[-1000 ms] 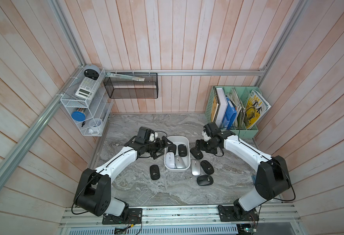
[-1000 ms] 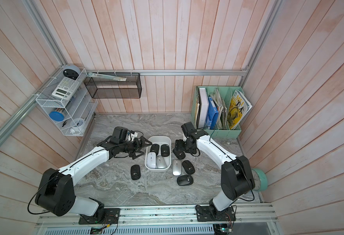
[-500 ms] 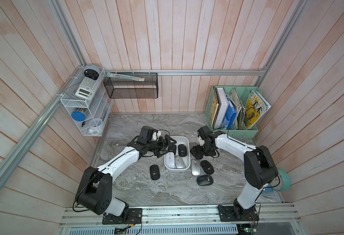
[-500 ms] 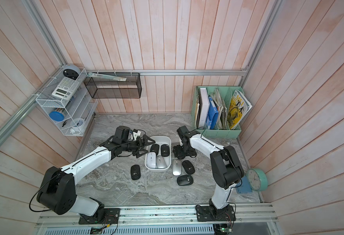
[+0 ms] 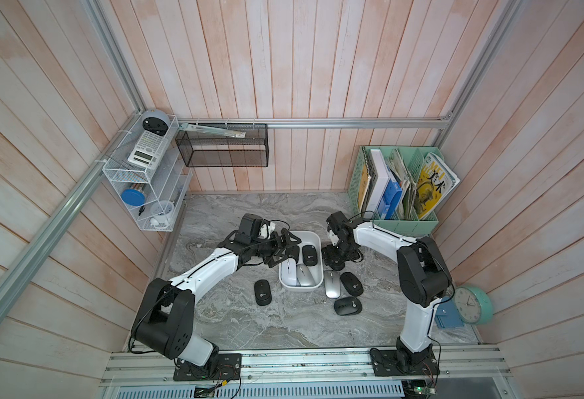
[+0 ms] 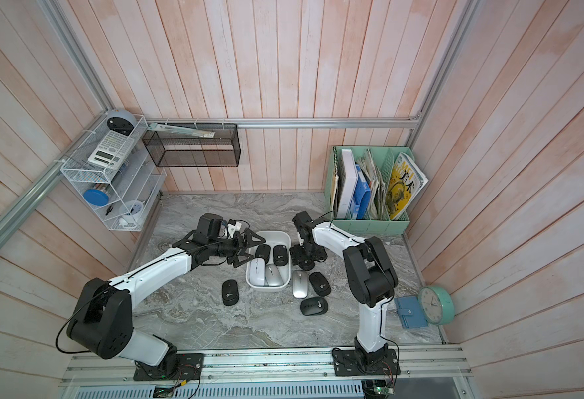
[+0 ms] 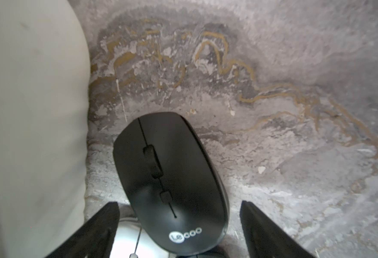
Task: Put the mouse in the storage box
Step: Pick up the mouse from the center of the board.
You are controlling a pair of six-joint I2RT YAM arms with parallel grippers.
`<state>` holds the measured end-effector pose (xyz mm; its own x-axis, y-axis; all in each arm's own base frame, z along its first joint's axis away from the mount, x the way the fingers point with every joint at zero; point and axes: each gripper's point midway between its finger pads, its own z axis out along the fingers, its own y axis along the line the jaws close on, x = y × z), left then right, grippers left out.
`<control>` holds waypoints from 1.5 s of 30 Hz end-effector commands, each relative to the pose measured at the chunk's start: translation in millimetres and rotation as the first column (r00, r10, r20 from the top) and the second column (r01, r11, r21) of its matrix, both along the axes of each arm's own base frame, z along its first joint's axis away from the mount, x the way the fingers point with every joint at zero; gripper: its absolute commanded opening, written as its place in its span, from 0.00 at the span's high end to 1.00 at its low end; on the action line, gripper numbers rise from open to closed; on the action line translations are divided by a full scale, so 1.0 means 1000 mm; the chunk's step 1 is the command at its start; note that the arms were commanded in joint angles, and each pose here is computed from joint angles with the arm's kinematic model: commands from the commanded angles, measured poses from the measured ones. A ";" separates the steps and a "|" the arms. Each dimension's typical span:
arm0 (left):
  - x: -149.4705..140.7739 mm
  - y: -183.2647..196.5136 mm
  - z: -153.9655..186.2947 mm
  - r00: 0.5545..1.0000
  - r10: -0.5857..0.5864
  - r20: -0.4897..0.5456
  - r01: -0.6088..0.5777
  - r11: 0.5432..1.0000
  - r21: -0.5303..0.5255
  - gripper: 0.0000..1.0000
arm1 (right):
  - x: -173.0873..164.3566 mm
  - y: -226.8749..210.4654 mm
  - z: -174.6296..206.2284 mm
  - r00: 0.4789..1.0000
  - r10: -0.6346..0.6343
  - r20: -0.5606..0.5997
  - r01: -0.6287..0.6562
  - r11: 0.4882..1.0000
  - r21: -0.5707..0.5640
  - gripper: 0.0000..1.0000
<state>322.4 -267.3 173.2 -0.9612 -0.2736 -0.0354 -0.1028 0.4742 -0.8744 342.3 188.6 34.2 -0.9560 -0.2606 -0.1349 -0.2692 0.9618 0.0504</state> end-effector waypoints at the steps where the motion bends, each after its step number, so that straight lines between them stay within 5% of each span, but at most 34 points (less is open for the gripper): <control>1: -0.003 -0.006 -0.004 1.000 -0.018 -0.015 0.017 0.999 -0.040 0.00 | -0.001 -0.002 -0.008 0.999 0.028 -0.029 -0.029 0.999 -0.045 0.12; 21: -0.006 -0.011 -0.010 0.999 -0.026 -0.024 0.025 0.999 -0.035 0.00 | -0.003 0.004 -0.014 0.997 -0.046 -0.057 0.046 0.999 -0.003 0.46; 29: -0.007 -0.012 -0.011 0.999 -0.027 -0.024 0.026 0.999 -0.028 0.00 | -0.005 -0.002 -0.009 0.996 -0.088 -0.024 0.088 0.996 -0.009 0.51; 45: -0.006 -0.007 -0.021 0.999 -0.007 -0.039 0.008 1.000 0.029 0.00 | 0.002 0.004 0.070 0.987 -0.099 0.124 0.094 0.995 0.046 0.52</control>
<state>316.4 -276.2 163.3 -0.9646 -0.2638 -0.0042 -0.1227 0.4628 -0.8779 344.5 185.4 74.8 -0.9636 -0.1569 -0.2164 -0.1733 0.9831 0.0587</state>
